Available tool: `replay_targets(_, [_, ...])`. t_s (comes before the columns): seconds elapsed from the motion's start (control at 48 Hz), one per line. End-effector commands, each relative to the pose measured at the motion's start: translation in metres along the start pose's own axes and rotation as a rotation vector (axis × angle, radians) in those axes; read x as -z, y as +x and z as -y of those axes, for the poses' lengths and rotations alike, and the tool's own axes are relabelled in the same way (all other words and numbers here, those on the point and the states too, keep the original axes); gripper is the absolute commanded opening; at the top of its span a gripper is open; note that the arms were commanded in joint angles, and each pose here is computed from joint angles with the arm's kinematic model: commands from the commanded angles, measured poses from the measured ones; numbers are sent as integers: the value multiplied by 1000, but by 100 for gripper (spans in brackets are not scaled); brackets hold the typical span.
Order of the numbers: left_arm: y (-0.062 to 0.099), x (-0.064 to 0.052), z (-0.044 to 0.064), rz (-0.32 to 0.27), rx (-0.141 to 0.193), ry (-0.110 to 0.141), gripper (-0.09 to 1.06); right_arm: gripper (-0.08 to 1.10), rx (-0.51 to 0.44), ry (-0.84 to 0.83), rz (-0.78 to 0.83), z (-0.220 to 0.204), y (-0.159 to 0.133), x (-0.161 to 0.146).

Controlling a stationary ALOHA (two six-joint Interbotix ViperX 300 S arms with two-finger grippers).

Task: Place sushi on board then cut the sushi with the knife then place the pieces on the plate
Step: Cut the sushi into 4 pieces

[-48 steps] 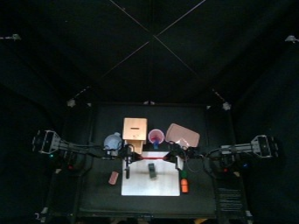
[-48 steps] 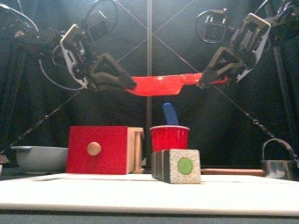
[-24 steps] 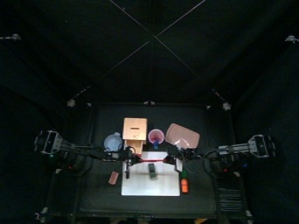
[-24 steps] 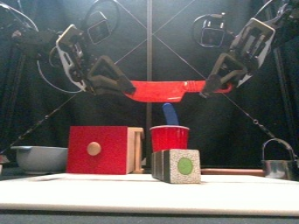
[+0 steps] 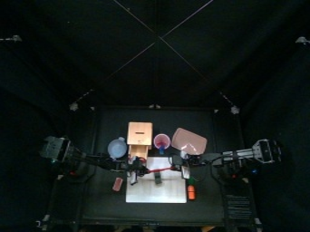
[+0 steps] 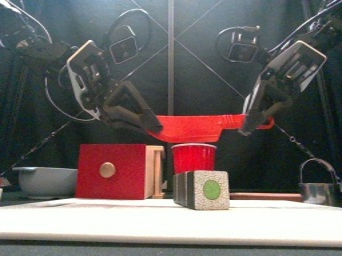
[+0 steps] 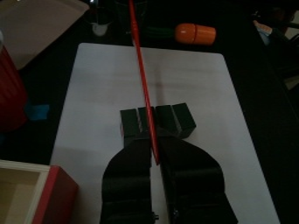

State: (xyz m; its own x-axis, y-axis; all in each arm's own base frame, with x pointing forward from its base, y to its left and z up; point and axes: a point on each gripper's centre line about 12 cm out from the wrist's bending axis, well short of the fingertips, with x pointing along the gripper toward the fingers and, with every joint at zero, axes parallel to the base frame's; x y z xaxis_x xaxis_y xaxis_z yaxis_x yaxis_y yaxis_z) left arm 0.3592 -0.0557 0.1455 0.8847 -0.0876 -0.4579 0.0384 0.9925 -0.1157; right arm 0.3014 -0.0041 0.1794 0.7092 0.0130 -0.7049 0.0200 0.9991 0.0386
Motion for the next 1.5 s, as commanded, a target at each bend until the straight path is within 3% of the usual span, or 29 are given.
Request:
replay_targets(0.021, [7, -9, 14, 22, 30, 12, 35, 43, 23, -5, 20, 8, -1, -8])
replay_targets(0.354, [23, 4, 16, -50, 25, 7, 35, 43, 29, -40, -13, 10, 8, -3])
replay_targets(0.688, [24, 10, 4, -88, -2, -5, 35, 43, 24, -61, -16, 7, 9, -3])
replay_targets(0.812, [24, 8, 0, -94, -8, -3, 35, 43, 22, -57, -28, 6, 11, 0])
replay_targets(1.021, [21, 6, -2, -114, -7, 26, 35, 43, 20, -46, -47, 6, 17, 3])
replay_targets(1.271, [16, -2, 4, -91, 7, 24, 35, 43, 14, -26, -48, 5, 18, 2])
replay_targets(1.5, [17, 1, 5, -101, 5, 20, 35, 43, 9, -24, -56, 3, 20, 4])
